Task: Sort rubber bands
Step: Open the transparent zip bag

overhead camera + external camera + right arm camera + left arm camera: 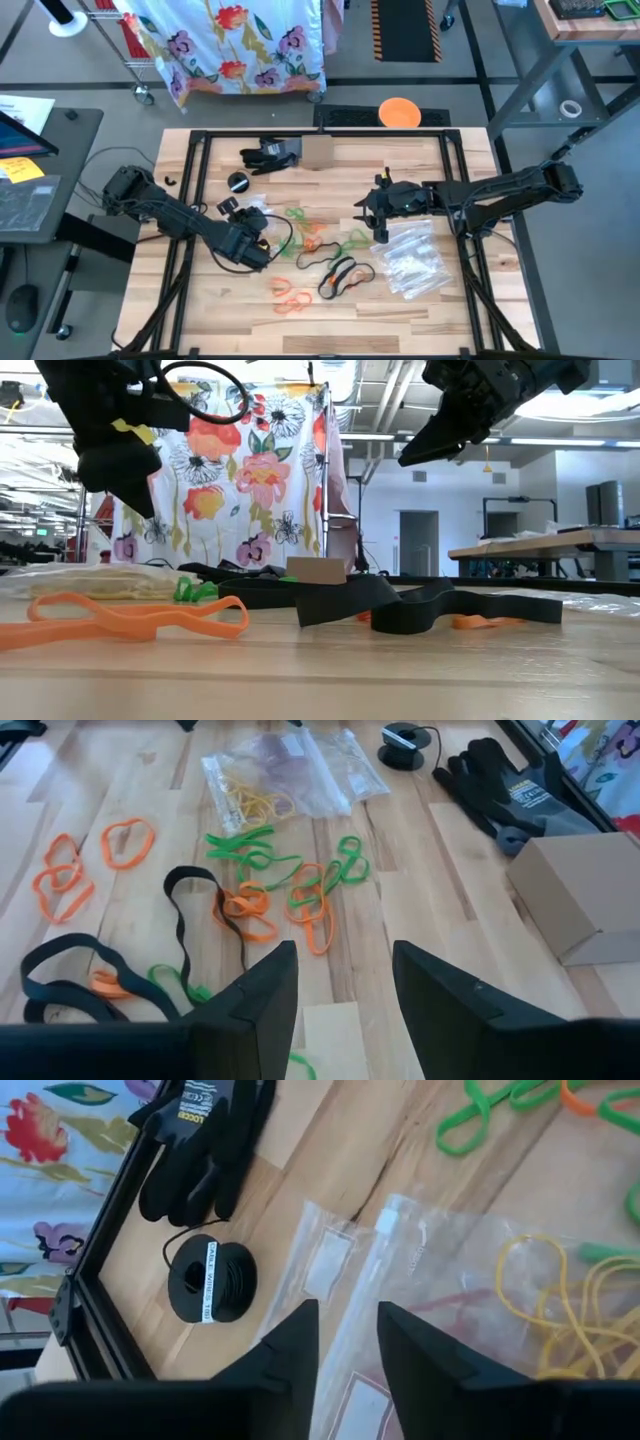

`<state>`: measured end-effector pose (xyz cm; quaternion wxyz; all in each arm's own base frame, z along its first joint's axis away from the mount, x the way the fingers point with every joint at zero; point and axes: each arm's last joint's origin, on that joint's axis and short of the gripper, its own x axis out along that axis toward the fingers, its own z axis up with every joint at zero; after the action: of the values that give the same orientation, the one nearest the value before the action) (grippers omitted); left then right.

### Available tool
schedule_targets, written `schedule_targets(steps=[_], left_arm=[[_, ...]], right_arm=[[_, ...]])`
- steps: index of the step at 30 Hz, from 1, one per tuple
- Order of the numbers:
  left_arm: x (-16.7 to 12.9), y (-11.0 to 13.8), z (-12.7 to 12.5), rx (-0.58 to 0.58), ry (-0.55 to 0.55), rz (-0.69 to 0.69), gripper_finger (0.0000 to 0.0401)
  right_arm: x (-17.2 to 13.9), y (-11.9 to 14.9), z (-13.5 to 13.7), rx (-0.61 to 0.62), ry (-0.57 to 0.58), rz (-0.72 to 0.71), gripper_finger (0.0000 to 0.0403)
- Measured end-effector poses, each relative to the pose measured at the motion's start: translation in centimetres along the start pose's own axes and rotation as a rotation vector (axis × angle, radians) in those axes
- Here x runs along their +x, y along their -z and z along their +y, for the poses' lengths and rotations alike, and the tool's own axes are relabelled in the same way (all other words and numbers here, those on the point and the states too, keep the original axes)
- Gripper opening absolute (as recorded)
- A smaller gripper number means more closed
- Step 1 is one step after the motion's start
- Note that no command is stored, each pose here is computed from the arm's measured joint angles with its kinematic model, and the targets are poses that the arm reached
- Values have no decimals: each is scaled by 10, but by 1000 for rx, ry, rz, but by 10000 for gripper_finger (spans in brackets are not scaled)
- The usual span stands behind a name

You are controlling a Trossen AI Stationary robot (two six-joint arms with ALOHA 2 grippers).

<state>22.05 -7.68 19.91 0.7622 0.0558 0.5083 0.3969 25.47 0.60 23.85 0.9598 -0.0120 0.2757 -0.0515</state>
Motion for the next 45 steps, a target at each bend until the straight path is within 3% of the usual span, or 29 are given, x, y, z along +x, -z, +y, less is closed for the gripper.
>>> schedule_targets(steps=[4, 8, 11, 15, 19, 22, 26, 29, 35, 40, 45], left_arm=[[0, -1, -2, -5, 18, -16, 108], [-6, -13, -22, -9, 174, -138, 109], [-14, -27, -37, 30, 299, -278, 109], [-30, -46, -51, 107, 438, -486, 109], [-43, -65, -56, 204, 552, -680, 109], [-45, -77, -53, 249, 547, -787, 109], [-40, -88, -41, 296, 478, -824, 109], [-33, -100, -26, 243, 414, -828, 109], [-15, -114, -7, 112, 387, -775, 109], [-7, -110, -7, 180, 428, -709, 109], [-10, -112, -7, 238, 408, -751, 109]], right_arm=[[0, 0, -1, 10, 2, 0, 159], [0, 4, 0, 28, 2, 48, 159], [-6, 17, -1, 53, 3, 186, 159], [-13, 40, 0, 176, 22, 433, 159], [-10, 58, 5, 221, 37, 508, 159], [-4, 57, 7, 197, 19, 470, 159], [9, 53, 9, 214, -13, 409, 159], [13, 62, 13, 216, -75, 506, 159], [23, 75, 15, 223, -56, 604, 159], [35, 87, 16, 259, -23, 677, 159], [44, 96, 17, 284, 3, 735, 159]])
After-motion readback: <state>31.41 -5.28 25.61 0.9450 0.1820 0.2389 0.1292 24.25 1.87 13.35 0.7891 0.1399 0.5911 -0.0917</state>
